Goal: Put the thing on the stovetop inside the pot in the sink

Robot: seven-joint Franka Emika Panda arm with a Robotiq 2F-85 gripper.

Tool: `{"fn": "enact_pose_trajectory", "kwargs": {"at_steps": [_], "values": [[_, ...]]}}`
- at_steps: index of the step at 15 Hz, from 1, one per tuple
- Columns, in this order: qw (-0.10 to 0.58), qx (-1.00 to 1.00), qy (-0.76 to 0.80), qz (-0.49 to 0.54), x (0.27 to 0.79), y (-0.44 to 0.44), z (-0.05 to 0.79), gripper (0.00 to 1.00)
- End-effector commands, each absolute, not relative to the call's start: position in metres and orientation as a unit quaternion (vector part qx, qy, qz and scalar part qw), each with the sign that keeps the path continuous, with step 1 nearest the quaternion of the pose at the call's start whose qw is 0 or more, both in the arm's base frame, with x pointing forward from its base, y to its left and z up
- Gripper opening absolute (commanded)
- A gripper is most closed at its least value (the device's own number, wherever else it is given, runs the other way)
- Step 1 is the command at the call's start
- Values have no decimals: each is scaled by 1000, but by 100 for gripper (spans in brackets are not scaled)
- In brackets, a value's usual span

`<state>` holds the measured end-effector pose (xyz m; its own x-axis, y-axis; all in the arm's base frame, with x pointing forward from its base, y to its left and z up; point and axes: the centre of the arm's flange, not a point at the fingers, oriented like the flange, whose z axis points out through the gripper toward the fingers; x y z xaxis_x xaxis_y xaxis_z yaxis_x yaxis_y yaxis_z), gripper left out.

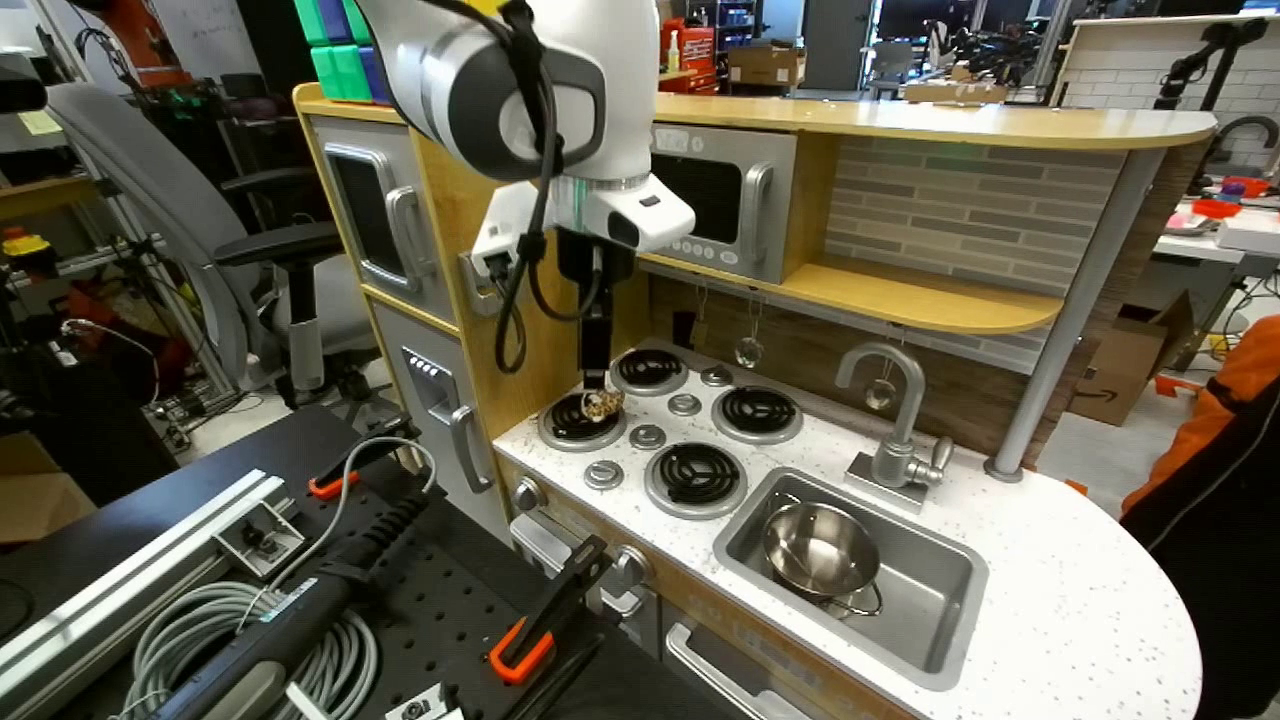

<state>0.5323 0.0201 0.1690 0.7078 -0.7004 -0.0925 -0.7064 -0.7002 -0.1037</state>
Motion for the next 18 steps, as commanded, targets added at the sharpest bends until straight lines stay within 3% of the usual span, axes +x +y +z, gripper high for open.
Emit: {"fn": "enact_pose_trajectory", "kwargs": {"at_steps": [1, 10, 18], "values": [[71, -918, 389, 16, 574, 36, 112, 100], [105, -908, 405, 18, 619, 81, 44, 100], [126, -891, 436, 33, 628, 91, 16, 100]]}}
